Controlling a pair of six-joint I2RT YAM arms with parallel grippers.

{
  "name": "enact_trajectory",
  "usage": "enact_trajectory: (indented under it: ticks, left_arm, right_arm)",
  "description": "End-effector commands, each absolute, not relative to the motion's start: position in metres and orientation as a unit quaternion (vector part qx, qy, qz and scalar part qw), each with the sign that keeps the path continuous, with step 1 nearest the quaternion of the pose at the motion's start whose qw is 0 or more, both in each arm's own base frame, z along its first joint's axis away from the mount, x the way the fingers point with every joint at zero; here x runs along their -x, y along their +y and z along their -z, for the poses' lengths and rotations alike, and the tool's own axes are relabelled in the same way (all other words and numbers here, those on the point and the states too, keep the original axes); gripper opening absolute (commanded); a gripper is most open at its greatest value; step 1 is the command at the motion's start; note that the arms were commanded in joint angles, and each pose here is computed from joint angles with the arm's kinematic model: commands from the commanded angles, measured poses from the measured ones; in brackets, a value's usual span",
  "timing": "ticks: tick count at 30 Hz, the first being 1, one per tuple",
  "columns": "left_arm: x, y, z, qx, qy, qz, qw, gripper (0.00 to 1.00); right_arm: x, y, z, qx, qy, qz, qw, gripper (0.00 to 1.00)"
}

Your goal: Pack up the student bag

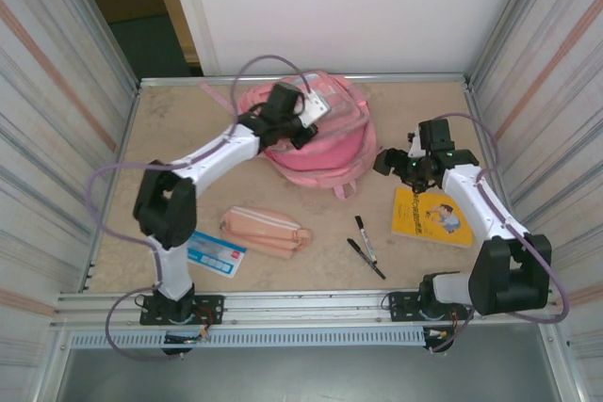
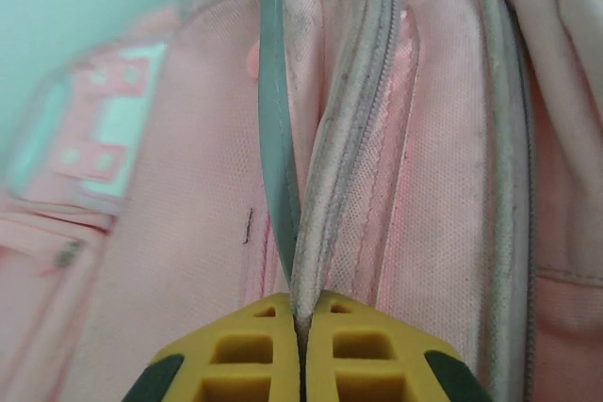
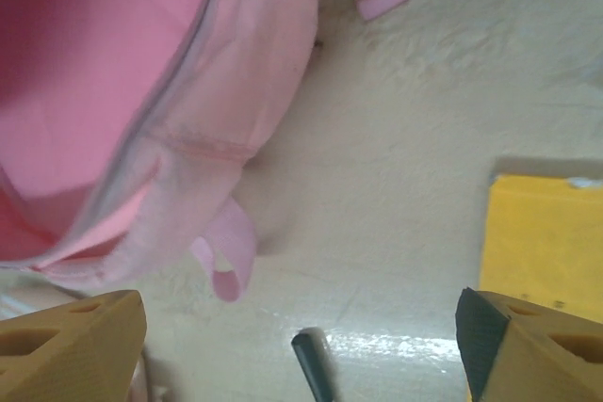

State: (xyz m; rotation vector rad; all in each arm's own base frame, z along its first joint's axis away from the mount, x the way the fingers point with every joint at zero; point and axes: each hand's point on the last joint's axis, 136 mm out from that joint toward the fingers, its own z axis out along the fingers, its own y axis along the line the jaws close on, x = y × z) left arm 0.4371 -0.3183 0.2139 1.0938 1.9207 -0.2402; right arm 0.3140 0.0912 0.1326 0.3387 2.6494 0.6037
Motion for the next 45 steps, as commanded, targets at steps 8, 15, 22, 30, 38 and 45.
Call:
enact_trajectory:
  ticks: [8,15,22,30,38,45]
  left_arm:
    - [-0.441,-0.297,-0.306,-0.406,0.717,0.136,0.550,0.00]
    - [-0.442,-0.301,-0.258,-0.423,0.736,0.142,0.510,0.00]
    - [-0.441,-0.299,-0.199,-0.438,0.765,0.130,0.454,0.00]
    - [-0.456,-0.253,-0.152,-0.396,0.825,0.033,0.402,0.14]
    - [-0.428,-0.229,-0.182,-0.294,0.867,0.102,0.389,0.47]
    - [-0.376,-0.285,-0.210,-0.299,0.823,0.314,0.367,0.50]
  right_arm:
    - [-0.312,0.130,-0.126,-0.046,0.959,-0.216,0.177,0.83]
    - [-0.314,0.059,-0.121,-0.171,0.958,-0.102,0.204,0.90]
    - [-0.288,0.025,-0.083,-0.273,0.944,-0.100,0.156,0.80]
    - [-0.274,0.016,-0.032,-0.285,0.950,-0.071,0.110,0.55]
    - [-0.301,0.121,-0.027,-0.077,0.979,-0.159,0.104,0.42]
    - [-0.288,0.203,-0.032,0.069,0.971,-0.215,0.078,0.38]
